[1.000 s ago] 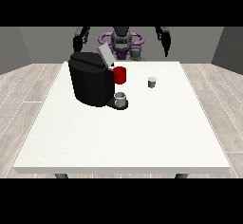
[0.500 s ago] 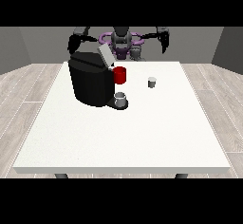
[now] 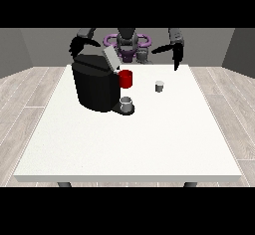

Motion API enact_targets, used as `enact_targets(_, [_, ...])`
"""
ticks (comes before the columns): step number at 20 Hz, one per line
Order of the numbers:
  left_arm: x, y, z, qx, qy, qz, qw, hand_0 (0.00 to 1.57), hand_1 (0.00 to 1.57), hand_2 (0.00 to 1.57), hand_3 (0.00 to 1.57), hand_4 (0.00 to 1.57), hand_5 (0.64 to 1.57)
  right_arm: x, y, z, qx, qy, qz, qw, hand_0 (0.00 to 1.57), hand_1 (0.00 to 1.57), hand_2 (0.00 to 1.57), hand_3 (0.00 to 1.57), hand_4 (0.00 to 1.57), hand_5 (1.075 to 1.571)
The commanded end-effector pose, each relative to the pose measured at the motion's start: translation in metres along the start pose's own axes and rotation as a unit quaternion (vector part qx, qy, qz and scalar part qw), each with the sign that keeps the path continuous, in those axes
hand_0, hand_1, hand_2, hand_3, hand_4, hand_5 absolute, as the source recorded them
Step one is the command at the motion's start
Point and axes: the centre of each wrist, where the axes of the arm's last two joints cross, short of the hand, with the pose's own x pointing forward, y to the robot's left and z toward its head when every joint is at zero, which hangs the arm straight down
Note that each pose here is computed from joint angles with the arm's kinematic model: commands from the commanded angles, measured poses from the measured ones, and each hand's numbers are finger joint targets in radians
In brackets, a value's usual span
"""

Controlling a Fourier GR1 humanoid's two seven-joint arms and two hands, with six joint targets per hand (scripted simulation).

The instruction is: Insert the coffee pod into the coffee machine and close the lid

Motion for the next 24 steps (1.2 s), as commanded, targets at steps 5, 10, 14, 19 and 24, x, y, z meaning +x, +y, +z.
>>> enact_targets(5, [-0.017,0.013,-0.026,0.014,0.037,-0.029,0.999,0.00,0.00,0.00,0.00,0.00,1.571,-0.007,0.009,-0.001,0.015,-0.031,-0.003,0.9994,0.00,0.00,0.00,0.00,0.28,1.571])
enact_targets(10, [-0.024,0.017,-0.042,0.013,0.084,-0.052,0.995,0.00,0.00,0.00,0.00,0.00,1.571,0.007,0.025,-0.008,0.023,0.000,-0.006,0.9997,0.00,0.00,0.00,0.00,0.33,1.571])
enact_targets(14, [-0.022,0.018,-0.044,-0.019,0.083,-0.094,0.992,0.00,0.00,0.00,0.00,0.00,1.571,-0.002,0.002,-0.023,-0.006,0.020,-0.004,0.9998,0.00,0.00,0.00,0.00,0.40,1.571])
enact_targets(19, [-0.034,-0.013,-0.049,-0.037,0.077,-0.127,0.988,0.00,0.00,0.46,0.00,0.00,1.571,0.004,0.012,-0.040,-0.004,0.022,0.008,0.9997,0.00,0.00,0.00,0.00,0.39,1.571])
enact_targets(24, [-0.037,-0.023,-0.053,-0.051,0.122,-0.142,0.981,0.70,0.70,0.78,0.43,0.00,1.571,-0.011,0.003,-0.042,-0.020,0.055,0.035,0.9976,0.00,0.00,0.00,0.00,0.42,1.571])
